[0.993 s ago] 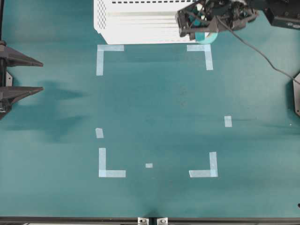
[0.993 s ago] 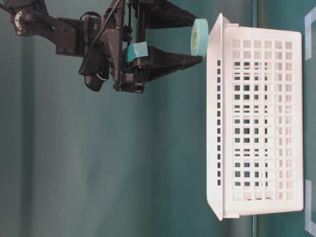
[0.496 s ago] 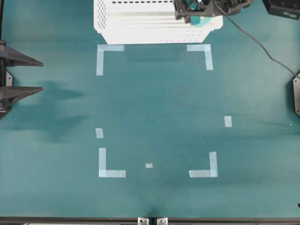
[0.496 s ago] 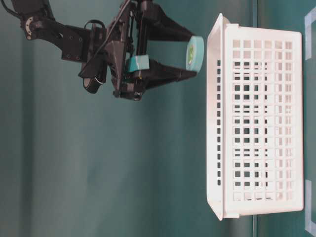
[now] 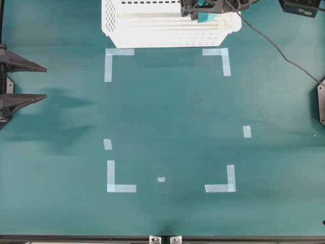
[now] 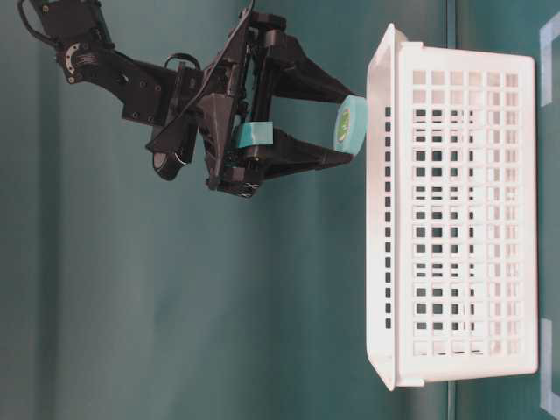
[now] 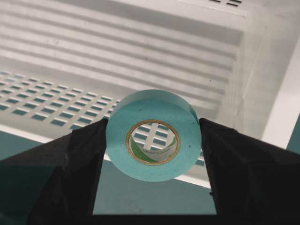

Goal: Put the tape into the white basket.

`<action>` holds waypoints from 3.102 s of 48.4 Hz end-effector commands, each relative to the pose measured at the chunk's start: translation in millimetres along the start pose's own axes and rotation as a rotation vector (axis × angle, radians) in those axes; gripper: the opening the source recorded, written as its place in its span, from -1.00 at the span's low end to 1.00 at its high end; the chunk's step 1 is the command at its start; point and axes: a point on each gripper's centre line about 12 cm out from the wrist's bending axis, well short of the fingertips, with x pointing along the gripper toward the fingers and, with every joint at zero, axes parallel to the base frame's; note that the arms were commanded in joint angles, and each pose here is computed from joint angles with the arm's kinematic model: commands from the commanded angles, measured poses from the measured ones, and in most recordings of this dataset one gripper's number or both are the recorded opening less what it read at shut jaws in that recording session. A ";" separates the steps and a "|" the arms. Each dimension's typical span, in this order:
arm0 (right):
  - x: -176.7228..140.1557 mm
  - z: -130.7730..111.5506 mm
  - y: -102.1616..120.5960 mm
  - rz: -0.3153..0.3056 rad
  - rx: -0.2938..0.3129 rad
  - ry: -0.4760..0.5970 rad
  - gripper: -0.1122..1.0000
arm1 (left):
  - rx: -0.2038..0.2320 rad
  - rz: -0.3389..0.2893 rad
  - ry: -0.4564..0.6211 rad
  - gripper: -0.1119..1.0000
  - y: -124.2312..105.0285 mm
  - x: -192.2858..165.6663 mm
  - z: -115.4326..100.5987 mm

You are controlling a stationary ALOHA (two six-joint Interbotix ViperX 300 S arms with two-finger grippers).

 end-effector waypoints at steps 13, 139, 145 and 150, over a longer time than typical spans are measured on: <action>-1.5 6.1 4.2 0.001 -0.010 -0.005 0.90 | 0.001 0.004 -0.011 -0.23 0.4 0.3 5.0; -125.8 -67.6 -41.1 0.890 -0.514 -0.498 0.90 | 0.001 0.004 -0.011 -0.23 0.4 0.3 5.0; -122.6 -79.3 -50.6 0.929 -0.590 -0.533 0.90 | 0.001 0.004 -0.011 -0.23 0.4 0.3 5.0; -126.8 -87.5 -58.5 0.957 -0.670 -0.579 0.90 | 0.001 0.004 -0.011 -0.23 0.4 0.3 5.0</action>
